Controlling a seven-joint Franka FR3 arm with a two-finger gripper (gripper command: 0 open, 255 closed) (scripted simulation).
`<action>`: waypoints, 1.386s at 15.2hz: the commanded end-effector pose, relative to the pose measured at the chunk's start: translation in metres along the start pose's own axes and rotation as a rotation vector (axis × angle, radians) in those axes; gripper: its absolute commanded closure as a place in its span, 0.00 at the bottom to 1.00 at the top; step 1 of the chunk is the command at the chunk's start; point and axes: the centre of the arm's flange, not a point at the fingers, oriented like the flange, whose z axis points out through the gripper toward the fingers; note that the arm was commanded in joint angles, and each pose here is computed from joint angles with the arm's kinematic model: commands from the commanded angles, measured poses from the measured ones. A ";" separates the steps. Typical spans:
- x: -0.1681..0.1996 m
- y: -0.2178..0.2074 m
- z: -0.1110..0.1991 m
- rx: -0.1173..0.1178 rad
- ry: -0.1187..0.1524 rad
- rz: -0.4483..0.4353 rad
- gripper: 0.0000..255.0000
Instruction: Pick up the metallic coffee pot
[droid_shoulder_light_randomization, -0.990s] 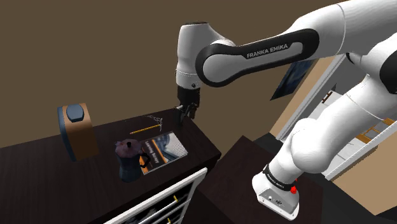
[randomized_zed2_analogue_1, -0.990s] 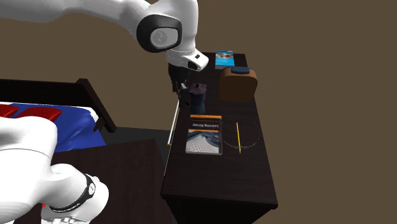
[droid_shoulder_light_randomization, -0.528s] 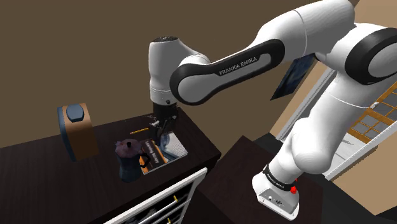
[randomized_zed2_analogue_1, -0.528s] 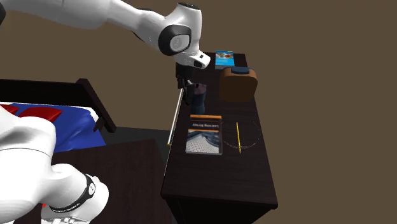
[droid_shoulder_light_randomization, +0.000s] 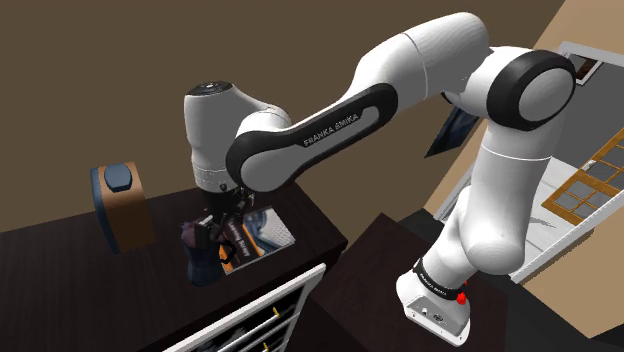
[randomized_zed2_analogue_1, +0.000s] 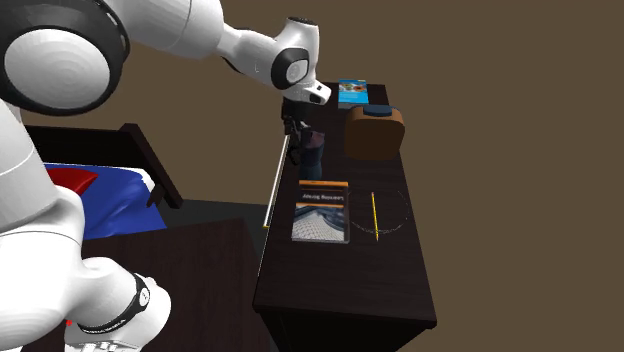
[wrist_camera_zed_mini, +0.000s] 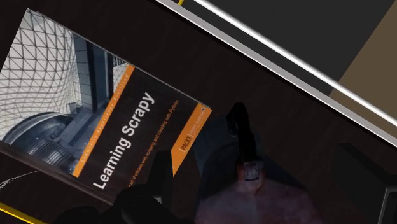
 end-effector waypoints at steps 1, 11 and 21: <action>0.002 -0.002 0.012 0.000 0.000 -0.002 0.00; 0.005 -0.002 0.036 0.000 0.000 -0.002 1.00; 0.002 -0.002 0.015 0.000 0.000 -0.002 1.00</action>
